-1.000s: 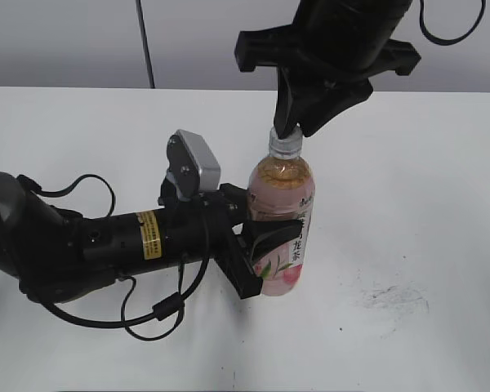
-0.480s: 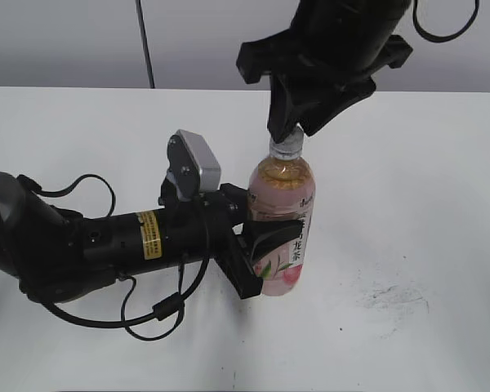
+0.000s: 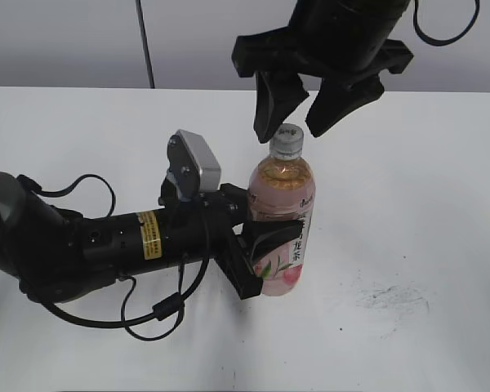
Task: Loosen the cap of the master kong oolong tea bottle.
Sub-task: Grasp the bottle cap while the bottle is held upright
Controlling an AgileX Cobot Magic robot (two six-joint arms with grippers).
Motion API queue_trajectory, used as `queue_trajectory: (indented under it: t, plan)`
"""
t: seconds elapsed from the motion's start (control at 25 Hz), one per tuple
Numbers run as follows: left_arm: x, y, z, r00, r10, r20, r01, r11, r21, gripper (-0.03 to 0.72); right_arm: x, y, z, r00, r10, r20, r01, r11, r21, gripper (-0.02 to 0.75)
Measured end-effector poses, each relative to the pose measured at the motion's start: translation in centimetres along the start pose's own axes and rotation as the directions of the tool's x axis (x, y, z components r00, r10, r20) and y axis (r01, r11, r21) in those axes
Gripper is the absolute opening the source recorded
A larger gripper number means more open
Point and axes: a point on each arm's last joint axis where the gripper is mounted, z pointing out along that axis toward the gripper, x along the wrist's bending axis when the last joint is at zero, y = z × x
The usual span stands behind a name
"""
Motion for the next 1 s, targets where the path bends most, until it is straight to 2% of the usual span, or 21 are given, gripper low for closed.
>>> queue_trajectory:
  t: [0.4,0.48,0.56,0.64,0.76,0.88,0.92,1.0]
  plan:
    - [0.0,0.0,0.0,1.0,0.0,0.0,0.0,1.0,0.0,0.283,-0.2,0.3,1.3,1.0,0.011,0.004,-0.011,0.999,0.032,0.444]
    - [0.0,0.0,0.0,1.0,0.0,0.0,0.0,1.0,0.0,0.283,-0.2,0.3,1.3,1.0,0.011,0.005,-0.012,0.999,0.032,0.38]
    - [0.0,0.0,0.0,1.0,0.0,0.0,0.0,1.0,0.0,0.283,-0.2,0.3,1.3,1.0,0.001,0.008,-0.001,1.0,0.031,0.274]
    - [0.0,0.0,0.0,1.0,0.0,0.0,0.0,1.0,0.0,0.283,-0.2,0.3,1.3,0.999,-0.044,0.007,0.044,0.999,0.032,0.273]
    - [0.0,0.0,0.0,1.0,0.0,0.0,0.0,1.0,0.0,0.283,-0.2,0.3,1.3,0.972,-0.236,0.001,0.236,0.971,0.032,0.273]
    - [0.0,0.0,0.0,1.0,0.001,0.001,-0.001,1.0,0.0,0.281,-0.2,0.3,1.3,0.863,-0.505,-0.008,0.505,0.863,0.032,0.273]
    - [0.0,0.0,0.0,1.0,0.001,0.001,-0.001,1.0,0.0,0.281,-0.3,0.3,1.3,0.796,-0.605,-0.01,0.605,0.796,0.031,0.273]
    - [0.0,0.0,0.0,1.0,0.002,0.001,-0.002,1.0,0.0,0.279,-0.3,0.3,1.3,0.625,-0.781,-0.014,0.781,0.624,0.031,0.273]
